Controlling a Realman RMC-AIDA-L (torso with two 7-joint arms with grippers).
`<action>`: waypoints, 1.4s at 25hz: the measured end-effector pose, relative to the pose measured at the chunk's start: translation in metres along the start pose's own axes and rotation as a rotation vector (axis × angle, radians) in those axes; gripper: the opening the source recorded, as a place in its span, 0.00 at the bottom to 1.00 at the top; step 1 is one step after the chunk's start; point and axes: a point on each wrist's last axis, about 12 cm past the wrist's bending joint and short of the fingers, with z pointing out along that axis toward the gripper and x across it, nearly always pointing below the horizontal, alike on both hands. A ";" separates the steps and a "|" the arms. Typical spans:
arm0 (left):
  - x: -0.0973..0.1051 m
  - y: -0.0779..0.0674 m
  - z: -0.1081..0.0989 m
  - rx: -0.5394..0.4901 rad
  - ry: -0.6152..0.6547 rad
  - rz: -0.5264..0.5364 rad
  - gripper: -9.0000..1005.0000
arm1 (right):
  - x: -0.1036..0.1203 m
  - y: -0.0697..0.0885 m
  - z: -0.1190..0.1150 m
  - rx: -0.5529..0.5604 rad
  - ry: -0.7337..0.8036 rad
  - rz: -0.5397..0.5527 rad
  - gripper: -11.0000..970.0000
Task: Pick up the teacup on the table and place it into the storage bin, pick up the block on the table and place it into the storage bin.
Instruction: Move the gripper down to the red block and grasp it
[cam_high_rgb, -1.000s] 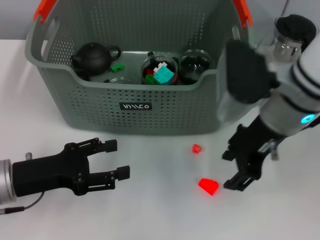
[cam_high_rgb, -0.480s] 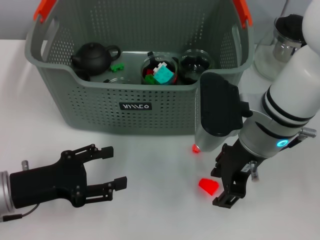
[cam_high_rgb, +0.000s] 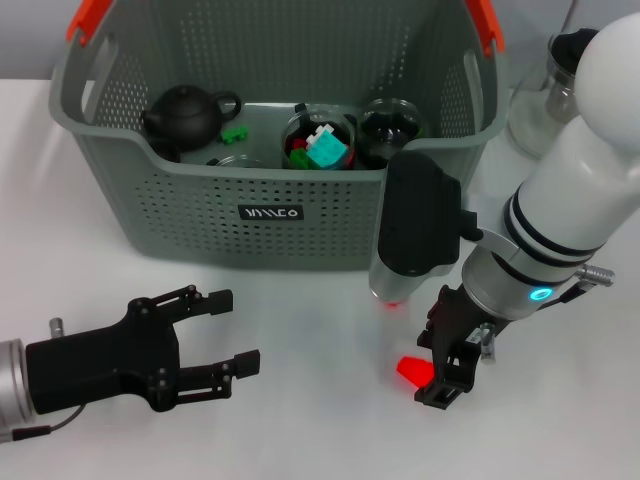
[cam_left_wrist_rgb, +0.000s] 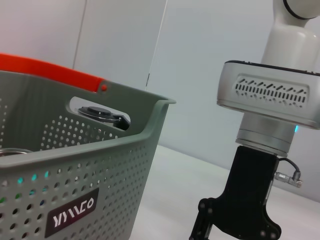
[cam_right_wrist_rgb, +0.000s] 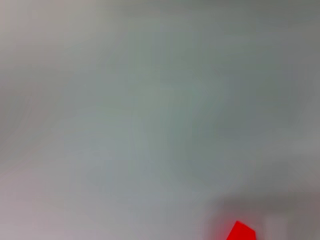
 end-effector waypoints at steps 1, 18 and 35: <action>0.000 0.000 0.000 0.000 0.000 -0.001 0.84 | 0.000 0.000 0.000 0.001 -0.001 0.005 0.71; 0.005 -0.001 0.001 -0.022 0.007 -0.017 0.84 | -0.001 -0.002 0.012 0.011 0.025 0.009 0.71; 0.006 0.002 0.002 -0.034 0.019 -0.017 0.83 | -0.006 0.003 0.015 0.031 0.038 -0.040 0.52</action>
